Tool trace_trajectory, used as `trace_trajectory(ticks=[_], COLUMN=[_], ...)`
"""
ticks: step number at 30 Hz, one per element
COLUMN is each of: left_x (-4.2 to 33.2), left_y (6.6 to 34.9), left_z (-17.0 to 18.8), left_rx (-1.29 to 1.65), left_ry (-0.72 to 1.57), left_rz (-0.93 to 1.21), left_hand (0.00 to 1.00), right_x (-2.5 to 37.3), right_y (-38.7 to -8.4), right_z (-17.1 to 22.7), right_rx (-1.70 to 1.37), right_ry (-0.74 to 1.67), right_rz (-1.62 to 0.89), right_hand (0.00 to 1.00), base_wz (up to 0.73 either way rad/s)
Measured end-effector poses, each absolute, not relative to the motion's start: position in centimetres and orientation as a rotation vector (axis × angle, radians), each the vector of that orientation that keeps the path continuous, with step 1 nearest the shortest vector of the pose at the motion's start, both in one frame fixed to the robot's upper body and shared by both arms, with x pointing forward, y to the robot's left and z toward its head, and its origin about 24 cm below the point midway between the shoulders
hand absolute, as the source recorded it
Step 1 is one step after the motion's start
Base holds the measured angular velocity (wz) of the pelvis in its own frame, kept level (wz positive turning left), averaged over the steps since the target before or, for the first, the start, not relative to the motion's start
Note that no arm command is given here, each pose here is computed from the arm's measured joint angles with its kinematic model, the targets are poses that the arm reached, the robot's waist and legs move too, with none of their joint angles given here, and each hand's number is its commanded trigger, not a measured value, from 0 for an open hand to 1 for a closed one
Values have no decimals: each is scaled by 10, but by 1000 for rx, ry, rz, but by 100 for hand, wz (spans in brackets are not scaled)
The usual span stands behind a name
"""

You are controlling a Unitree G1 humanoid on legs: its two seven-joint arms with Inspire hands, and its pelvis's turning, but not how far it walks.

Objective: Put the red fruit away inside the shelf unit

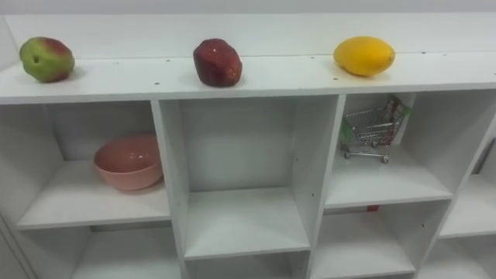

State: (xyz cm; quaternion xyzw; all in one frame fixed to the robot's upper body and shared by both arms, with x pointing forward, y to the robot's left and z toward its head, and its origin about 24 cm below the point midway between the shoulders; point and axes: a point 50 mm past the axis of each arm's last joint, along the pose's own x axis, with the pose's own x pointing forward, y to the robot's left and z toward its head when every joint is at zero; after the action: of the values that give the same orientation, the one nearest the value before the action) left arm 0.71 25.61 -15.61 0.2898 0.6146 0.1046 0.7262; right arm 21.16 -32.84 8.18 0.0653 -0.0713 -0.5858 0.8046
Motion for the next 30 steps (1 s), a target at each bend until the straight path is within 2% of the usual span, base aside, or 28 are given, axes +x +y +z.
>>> trace_trajectory(ticks=[4, 10, 19, 30], left_x=[10, 5, 11, 18], left_y=[256, 254, 255, 256], left_z=[-156, -158, -157, -158], left_rx=[644, 633, 628, 632], left_ry=[1348, 1377, 1341, 1326], left_rz=[223, 180, 171, 137], left_hand=[0, 0, 0, 0], right_x=[223, 232, 233, 248], right_y=[-317, -297, -271, -234], right_z=[134, 189, 250, 291], right_rx=[51, -13, -35, -130], right_ry=[-389, -645, -898, -1024], right_rz=[-1191, -1056, -798, -481], right_hand=[0, 0, 0, 0], base_wz=[2, 3, 4, 1])
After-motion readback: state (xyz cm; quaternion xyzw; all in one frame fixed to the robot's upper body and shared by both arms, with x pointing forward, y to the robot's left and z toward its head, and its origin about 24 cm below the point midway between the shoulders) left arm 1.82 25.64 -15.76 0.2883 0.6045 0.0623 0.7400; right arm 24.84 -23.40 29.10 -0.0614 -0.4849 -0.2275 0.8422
